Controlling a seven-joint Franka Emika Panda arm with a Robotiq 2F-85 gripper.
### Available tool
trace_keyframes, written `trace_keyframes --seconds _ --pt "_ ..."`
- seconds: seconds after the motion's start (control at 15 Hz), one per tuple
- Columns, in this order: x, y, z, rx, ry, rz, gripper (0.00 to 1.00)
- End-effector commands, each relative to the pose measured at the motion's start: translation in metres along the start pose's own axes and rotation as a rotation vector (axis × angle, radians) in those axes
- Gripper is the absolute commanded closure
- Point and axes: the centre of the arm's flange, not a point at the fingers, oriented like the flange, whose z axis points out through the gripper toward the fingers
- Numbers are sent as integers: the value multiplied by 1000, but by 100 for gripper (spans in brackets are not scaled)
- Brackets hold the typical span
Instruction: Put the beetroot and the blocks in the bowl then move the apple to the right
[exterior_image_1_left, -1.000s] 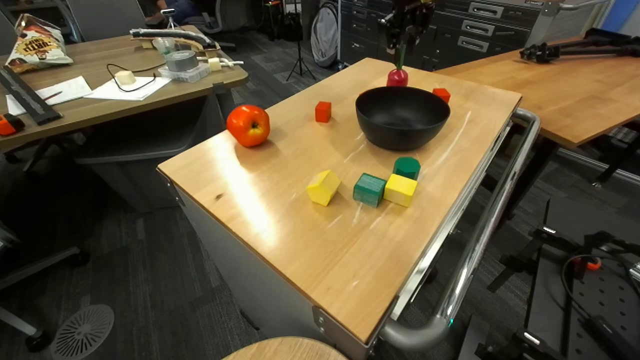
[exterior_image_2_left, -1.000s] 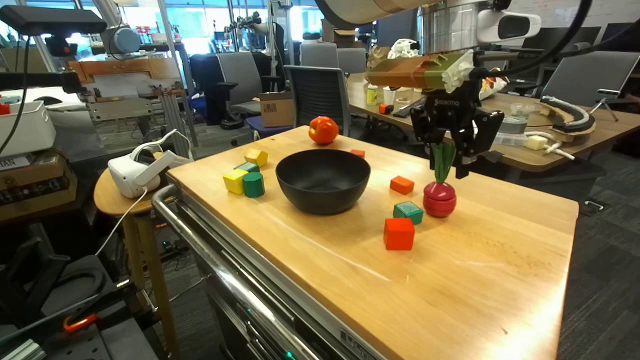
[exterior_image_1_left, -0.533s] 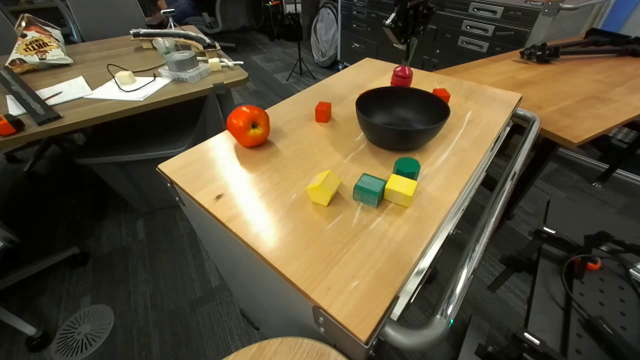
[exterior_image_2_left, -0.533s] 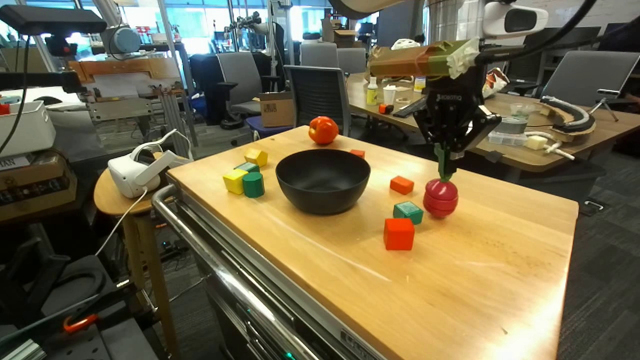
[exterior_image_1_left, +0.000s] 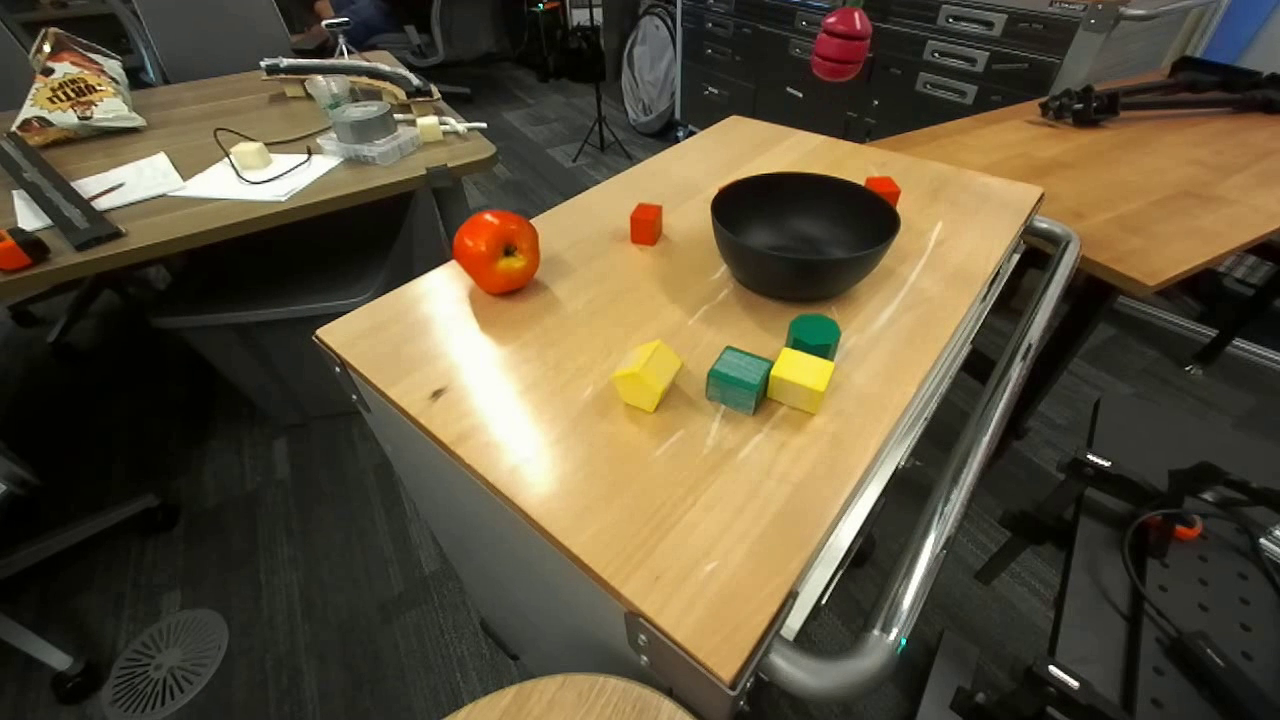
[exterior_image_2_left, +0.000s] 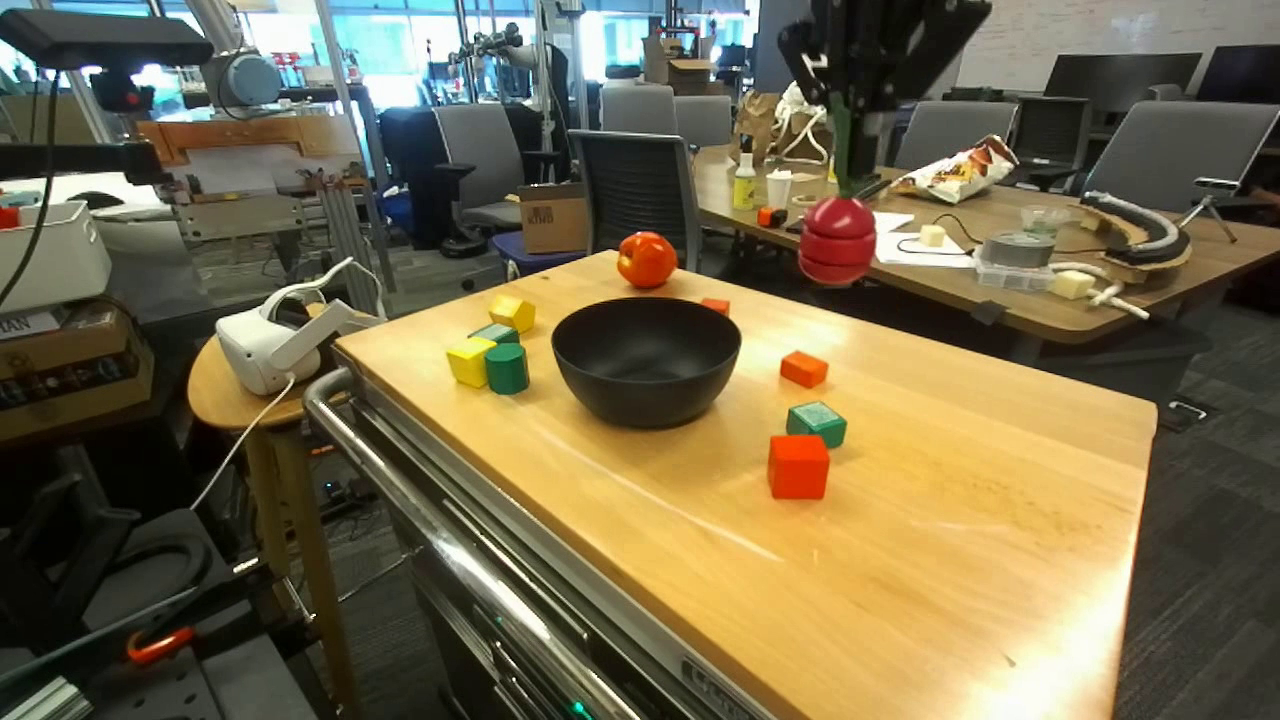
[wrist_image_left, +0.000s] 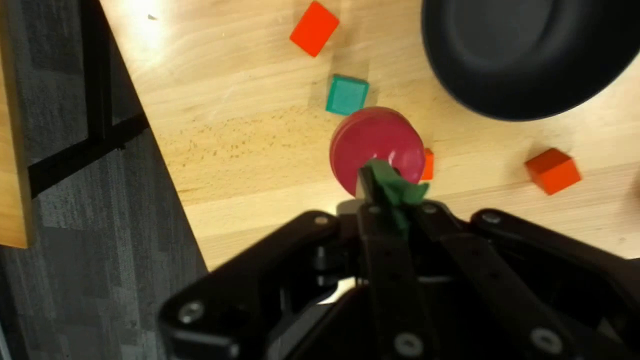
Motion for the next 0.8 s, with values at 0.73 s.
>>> trace_keyframes --seconds 0.73 --pt "-21 -95 86 62 -291 -105 99"
